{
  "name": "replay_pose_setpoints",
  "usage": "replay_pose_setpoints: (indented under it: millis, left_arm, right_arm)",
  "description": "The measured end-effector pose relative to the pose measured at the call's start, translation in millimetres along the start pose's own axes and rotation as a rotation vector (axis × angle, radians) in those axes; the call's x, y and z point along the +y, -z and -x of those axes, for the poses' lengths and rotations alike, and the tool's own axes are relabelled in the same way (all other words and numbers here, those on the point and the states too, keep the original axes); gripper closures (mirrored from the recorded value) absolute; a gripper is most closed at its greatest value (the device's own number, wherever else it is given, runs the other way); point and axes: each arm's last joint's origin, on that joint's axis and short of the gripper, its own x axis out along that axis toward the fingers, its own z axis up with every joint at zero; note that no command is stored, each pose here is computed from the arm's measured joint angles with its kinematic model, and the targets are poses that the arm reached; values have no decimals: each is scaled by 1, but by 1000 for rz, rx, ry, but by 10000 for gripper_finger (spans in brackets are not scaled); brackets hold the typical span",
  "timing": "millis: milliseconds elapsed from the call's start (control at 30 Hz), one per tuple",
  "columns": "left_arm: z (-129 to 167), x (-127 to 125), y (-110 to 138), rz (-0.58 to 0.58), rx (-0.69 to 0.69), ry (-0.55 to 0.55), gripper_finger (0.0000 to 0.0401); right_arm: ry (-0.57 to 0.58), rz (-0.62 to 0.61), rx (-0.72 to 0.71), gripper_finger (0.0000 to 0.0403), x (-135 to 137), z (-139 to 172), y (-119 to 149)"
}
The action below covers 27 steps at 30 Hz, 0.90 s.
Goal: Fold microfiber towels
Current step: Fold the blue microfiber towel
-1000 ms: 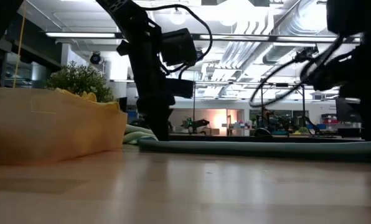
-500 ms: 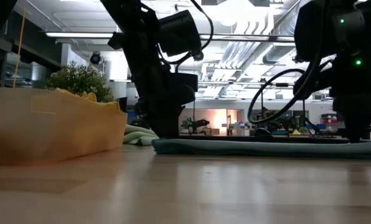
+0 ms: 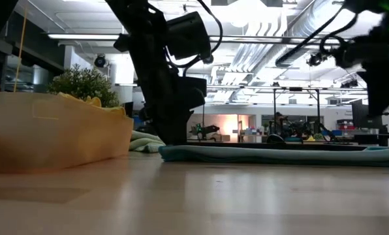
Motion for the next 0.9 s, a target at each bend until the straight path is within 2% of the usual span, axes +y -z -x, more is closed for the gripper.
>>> replay_pose_setpoints:
  millis: [133, 300, 400, 500, 700, 900]
  left_arm:
    - [0, 1, -1, 5, 5, 9, 249]
    - [-1, 4, -2, 13, 10, 15, 249]
    - [-1, 4, -2, 13, 10, 17, 249]
    - [-1, 4, -2, 14, 9, 17, 249]
    - [-1, 4, -2, 14, 8, 17, 249]
    - [-1, 3, -3, 15, 1, 20, 249]
  right_arm:
    - [-218, -214, 54, 349, -18, -16, 12]
    - [-337, -359, 59, 260, -29, -37, 21]
    - [-339, -402, 82, 214, -31, -50, 25]
    - [-330, -420, 89, 192, -30, -61, 28]
    - [-283, -443, 80, 187, -25, -76, 30]
    - [-230, -456, 69, 187, -15, -78, 28]
